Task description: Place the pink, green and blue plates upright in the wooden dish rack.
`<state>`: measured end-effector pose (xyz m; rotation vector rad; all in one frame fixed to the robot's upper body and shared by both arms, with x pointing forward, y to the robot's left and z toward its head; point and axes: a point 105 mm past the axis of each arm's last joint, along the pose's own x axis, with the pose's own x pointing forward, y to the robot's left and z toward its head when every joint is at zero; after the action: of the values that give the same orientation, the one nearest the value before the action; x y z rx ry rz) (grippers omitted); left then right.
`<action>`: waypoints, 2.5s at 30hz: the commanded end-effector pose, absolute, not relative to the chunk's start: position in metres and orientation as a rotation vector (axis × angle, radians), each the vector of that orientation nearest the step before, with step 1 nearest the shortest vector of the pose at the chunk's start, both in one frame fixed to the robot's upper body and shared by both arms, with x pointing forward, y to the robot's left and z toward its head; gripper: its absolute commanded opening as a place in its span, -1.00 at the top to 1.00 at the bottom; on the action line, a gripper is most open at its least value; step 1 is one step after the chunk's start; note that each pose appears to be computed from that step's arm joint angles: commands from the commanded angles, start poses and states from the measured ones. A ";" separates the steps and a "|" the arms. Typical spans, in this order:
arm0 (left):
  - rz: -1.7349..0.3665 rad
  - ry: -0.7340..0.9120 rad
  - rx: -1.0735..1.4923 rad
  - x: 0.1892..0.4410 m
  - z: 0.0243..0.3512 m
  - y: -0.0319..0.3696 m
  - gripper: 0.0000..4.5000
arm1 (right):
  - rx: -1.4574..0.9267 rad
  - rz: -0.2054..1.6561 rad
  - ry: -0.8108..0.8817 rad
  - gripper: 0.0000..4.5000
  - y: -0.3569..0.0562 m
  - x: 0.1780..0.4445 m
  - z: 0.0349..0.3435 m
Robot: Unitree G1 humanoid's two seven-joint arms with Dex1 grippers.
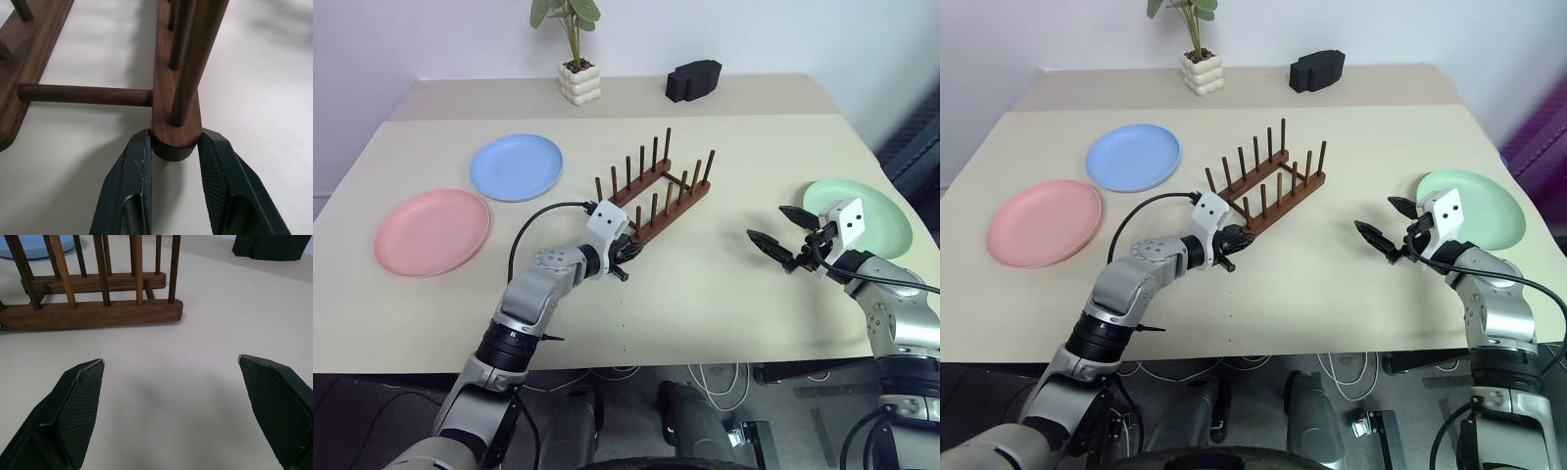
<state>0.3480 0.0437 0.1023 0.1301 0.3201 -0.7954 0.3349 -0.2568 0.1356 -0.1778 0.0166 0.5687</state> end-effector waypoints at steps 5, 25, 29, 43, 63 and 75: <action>-0.839 0.285 0.273 0.347 0.104 0.050 0.65 | -0.161 0.691 0.035 -1.00 -0.244 0.322 0.138; -1.411 0.117 0.474 0.328 0.130 0.067 0.65 | -0.203 0.796 0.185 -1.00 -0.243 0.285 0.121; -1.416 0.128 0.493 0.340 0.125 0.066 0.65 | -0.209 0.774 0.195 -1.00 -0.247 0.277 0.120; -1.333 0.188 0.439 0.354 0.106 0.077 -0.20 | -0.219 0.735 0.178 -1.00 -0.243 0.275 0.119; -1.357 0.264 0.372 0.283 0.091 0.065 1.00 | -0.297 0.811 0.268 0.99 -0.225 0.282 0.097; -1.053 0.228 0.381 0.323 0.072 0.046 1.00 | -0.435 0.709 0.258 0.99 -0.220 0.312 0.080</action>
<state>0.3151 0.0353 0.0769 0.3791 0.2004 -1.1218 0.3080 -0.2198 0.0802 -0.4195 0.2683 0.7260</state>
